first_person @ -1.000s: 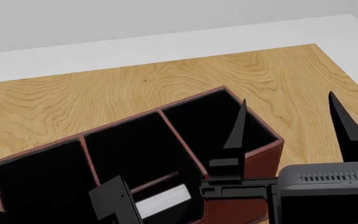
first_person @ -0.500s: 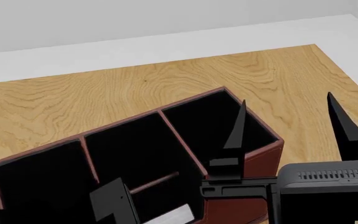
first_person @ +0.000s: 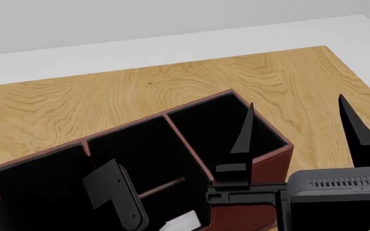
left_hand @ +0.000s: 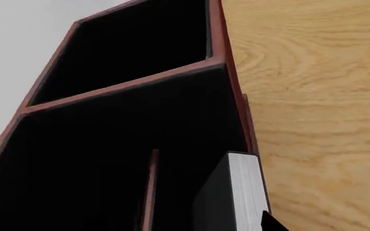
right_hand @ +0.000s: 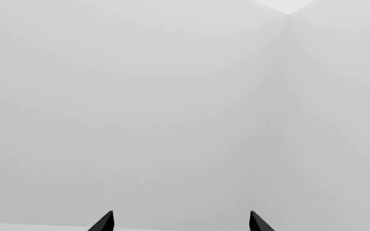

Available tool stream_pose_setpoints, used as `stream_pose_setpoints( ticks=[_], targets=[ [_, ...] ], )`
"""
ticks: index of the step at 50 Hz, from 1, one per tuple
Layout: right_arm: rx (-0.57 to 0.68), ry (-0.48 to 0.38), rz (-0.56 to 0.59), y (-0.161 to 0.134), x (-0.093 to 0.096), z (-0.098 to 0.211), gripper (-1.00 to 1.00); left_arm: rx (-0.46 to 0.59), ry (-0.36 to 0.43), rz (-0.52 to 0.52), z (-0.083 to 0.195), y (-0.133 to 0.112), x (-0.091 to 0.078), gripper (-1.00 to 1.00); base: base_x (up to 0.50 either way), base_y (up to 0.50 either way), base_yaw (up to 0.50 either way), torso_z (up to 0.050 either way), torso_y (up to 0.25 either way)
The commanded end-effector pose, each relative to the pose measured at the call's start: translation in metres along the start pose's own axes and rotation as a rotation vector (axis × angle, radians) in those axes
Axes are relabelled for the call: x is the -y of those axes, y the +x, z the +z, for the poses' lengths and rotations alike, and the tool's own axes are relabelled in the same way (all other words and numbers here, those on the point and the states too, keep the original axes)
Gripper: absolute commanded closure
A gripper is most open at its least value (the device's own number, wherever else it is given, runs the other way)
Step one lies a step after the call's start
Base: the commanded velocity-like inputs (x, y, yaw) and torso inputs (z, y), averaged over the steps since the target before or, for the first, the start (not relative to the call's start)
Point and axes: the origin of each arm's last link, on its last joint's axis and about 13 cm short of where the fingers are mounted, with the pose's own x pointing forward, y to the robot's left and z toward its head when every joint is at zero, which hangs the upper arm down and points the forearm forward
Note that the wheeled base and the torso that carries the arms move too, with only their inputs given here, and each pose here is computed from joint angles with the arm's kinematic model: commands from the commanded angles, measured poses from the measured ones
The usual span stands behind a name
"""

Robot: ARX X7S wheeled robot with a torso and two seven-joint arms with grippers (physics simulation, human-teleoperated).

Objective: Pick up the book and place it in the back compartment of the caddy.

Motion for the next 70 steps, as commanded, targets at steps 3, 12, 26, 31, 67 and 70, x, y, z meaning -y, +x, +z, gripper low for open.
stream_pose_setpoints(
  ticks=[3,12,26,31,67,70],
  targets=[
    [0.007,0.003,-0.001,-0.001,0.0,0.002,-1.0,0.047,0.018,0.045,0.014,-0.012,-0.004,-1.0,0.0,0.0,0.0,0.0,0.0],
    [0.011,0.005,-0.002,-0.002,0.001,0.003,-1.0,0.153,0.007,0.136,0.031,-0.024,-0.009,-1.0,0.0,0.0,0.0,0.0,0.0],
    [0.014,0.005,-0.004,-0.003,0.001,0.003,-1.0,0.316,-0.001,0.316,0.044,-0.031,-0.01,-1.0,0.0,0.0,0.0,0.0,0.0],
    [0.015,0.005,-0.005,-0.003,0.001,0.003,-1.0,0.381,-0.004,0.421,0.043,-0.031,-0.008,-1.0,0.0,0.0,0.0,0.0,0.0],
    [0.013,0.004,-0.001,-0.002,0.001,0.003,-1.0,0.572,-0.11,0.754,0.036,-0.031,-0.008,-1.0,0.0,0.0,0.0,0.0,0.0],
    [0.014,0.004,-0.001,-0.002,0.001,0.004,-1.0,0.592,-0.113,0.773,0.035,-0.034,-0.006,-1.0,0.0,0.0,0.0,0.0,0.0]
  ],
)
